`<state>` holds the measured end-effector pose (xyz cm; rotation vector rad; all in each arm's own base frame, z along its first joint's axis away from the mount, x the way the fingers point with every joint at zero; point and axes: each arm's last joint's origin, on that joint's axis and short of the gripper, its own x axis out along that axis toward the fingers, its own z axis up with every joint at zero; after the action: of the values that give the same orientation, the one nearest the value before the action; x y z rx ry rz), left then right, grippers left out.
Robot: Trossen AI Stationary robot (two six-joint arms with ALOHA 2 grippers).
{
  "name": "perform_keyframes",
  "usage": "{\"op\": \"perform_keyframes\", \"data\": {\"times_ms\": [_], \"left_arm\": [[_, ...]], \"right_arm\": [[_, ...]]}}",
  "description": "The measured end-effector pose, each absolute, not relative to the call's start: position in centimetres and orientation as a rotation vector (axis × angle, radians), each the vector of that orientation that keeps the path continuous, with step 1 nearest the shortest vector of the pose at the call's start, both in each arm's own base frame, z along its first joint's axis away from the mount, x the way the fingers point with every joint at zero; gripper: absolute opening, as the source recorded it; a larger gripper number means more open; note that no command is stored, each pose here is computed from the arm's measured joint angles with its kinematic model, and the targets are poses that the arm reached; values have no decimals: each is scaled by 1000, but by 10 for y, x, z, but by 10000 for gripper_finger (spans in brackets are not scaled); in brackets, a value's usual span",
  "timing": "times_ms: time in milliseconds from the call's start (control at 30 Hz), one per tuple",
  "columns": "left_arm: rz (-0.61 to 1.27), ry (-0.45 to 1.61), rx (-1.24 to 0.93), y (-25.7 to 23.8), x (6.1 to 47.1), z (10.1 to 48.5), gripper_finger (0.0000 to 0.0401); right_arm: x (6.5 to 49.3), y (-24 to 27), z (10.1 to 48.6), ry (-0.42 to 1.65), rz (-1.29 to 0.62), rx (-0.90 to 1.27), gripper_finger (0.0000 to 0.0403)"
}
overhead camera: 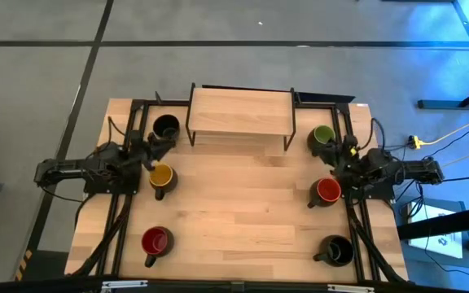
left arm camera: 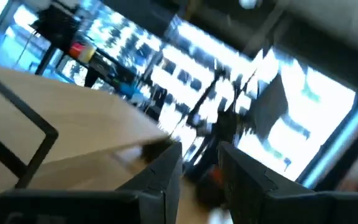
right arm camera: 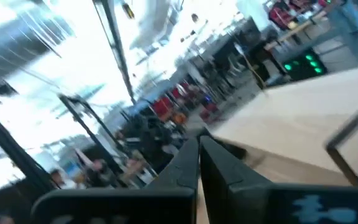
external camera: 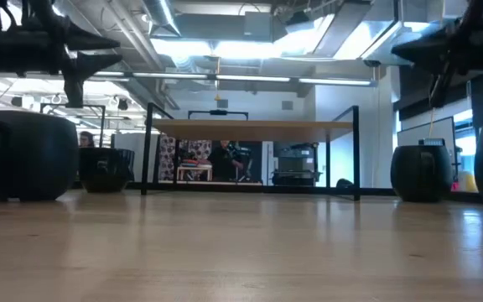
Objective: Place coffee mugs
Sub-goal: Put the orange cup on the shelf
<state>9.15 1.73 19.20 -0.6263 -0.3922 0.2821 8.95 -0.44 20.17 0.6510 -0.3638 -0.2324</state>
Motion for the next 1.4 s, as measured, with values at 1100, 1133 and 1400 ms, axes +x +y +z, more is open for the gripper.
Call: {"op": "perform_keyframes", "data": {"times_ms": [1100, 1133, 1400], "left_arm": [[316, -58, -565, 21, 152, 282, 99], [320, -44, -559, 22, 156, 286, 99], [331, -7, -534, 24, 174, 296, 99]], "right_arm": [[109, 3, 314, 686, -291, 429, 5], [111, 4, 315, 710, -282, 436, 5], [123, 12, 305, 999, -195, 627, 5]]}}
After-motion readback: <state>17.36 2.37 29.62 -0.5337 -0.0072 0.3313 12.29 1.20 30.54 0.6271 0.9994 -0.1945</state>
